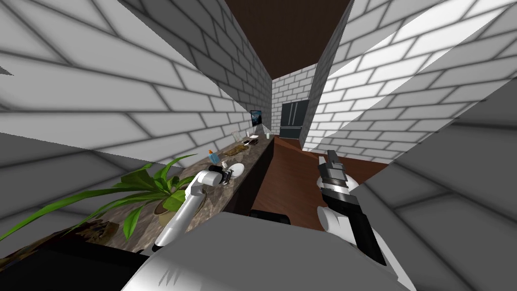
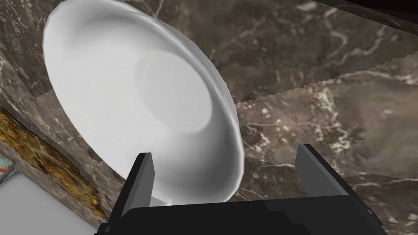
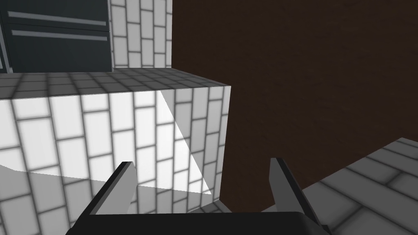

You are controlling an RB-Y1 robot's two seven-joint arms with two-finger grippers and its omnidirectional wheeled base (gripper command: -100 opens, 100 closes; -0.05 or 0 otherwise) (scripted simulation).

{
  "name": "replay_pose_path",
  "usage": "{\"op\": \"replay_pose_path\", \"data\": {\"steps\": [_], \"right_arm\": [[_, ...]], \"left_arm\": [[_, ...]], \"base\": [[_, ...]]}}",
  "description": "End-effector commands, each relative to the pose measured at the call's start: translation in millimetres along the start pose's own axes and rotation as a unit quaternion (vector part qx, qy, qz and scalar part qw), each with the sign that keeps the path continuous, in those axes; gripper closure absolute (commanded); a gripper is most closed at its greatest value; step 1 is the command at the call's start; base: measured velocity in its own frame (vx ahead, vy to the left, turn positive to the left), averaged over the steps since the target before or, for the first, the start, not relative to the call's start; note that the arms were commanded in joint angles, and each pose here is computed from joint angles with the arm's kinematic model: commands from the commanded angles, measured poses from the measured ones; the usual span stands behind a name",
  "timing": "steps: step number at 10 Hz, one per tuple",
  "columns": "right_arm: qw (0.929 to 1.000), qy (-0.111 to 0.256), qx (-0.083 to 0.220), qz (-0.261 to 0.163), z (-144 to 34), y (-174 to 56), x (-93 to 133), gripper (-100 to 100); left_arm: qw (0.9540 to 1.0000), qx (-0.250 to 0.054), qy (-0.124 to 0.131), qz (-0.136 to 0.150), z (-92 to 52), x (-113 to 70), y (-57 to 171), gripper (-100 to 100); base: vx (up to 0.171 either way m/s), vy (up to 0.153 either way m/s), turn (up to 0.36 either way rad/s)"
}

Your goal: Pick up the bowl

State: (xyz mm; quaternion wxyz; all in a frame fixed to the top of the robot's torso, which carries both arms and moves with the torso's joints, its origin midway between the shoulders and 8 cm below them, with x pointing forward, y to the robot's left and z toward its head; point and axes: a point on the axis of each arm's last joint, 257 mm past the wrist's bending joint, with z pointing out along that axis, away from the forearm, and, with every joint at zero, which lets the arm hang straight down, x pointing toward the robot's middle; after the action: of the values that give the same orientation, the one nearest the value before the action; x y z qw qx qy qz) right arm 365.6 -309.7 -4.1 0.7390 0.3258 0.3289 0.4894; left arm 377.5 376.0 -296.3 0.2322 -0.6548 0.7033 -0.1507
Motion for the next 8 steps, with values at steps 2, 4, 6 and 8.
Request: {"op": "replay_pose_path", "data": {"steps": [2, 4, 6, 8], "right_arm": [[1.0, 0.0, 0.0, 0.0, 0.0, 0.0, 0.0, 0], [1.0, 0.0, 0.0, 0.0, 0.0, 0.0, 0.0, 0], [1.0, 0.0, 0.0, 0.0, 0.0, 0.0, 0.0, 0], [1.0, 0.0, 0.0, 0.0, 0.0, 0.0, 0.0, 0]], "left_arm": [[1.0, 0.0, -0.001, -0.002, 8.6, -1.5, 1.2, -100], [1.0, 0.0, -0.003, -0.005, 19.3, -3.3, 3.4, -100], [1.0, 0.0, -0.002, -0.004, 16.9, -3.1, 3.5, 100], [1.0, -0.001, -0.002, -0.004, 17.1, -3.1, 4.4, 100]], "base": [[0.002, 0.001, -0.015], [0.006, 0.004, -0.045], [0.0, 0.0, 0.0], [0.0, 0.0, 0.0]]}}
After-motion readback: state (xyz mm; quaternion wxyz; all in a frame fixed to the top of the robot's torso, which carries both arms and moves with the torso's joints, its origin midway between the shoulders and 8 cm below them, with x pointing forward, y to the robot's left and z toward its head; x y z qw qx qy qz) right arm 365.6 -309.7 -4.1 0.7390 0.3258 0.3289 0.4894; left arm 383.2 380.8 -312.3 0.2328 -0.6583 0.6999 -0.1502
